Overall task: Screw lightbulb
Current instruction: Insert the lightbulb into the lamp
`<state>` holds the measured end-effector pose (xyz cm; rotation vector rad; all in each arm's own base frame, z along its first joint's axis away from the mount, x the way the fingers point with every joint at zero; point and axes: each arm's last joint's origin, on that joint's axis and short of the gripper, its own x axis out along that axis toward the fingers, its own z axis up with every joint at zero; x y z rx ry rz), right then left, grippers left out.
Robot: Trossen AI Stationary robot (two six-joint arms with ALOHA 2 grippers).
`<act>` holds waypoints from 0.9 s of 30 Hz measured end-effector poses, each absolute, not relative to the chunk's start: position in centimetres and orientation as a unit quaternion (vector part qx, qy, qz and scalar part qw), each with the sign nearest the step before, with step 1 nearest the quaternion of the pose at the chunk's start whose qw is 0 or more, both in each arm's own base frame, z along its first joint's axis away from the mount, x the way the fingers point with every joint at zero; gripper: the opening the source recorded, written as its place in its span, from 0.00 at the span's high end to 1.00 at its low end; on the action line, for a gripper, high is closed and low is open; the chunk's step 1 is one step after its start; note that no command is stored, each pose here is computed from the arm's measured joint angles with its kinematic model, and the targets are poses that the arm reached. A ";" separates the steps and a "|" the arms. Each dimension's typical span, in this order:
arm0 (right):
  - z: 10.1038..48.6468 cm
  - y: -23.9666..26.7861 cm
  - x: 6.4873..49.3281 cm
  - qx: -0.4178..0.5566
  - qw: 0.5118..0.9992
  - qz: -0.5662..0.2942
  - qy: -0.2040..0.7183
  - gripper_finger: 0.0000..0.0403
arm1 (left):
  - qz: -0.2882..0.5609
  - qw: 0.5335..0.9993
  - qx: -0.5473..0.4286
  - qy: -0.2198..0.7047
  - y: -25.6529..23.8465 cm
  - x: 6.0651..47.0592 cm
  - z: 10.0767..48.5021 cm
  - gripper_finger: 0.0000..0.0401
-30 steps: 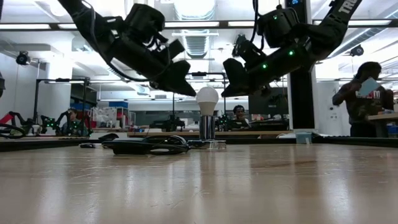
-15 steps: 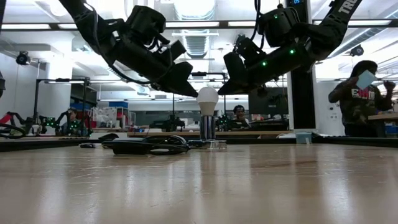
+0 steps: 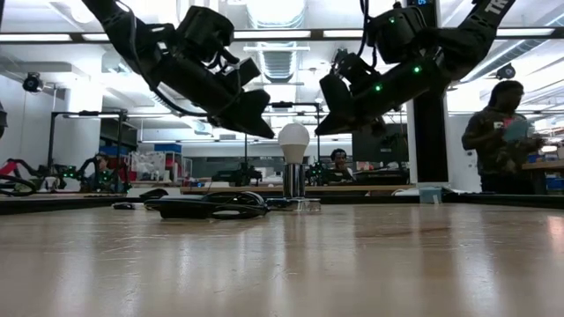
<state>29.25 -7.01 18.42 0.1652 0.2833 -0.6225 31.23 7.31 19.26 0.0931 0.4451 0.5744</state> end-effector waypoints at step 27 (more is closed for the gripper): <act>17.6 -6.5 31.7 0.110 0.958 -0.223 0.146 1.00 | 0.281 0.936 0.049 0.209 7.9 31.7 18.7 0.90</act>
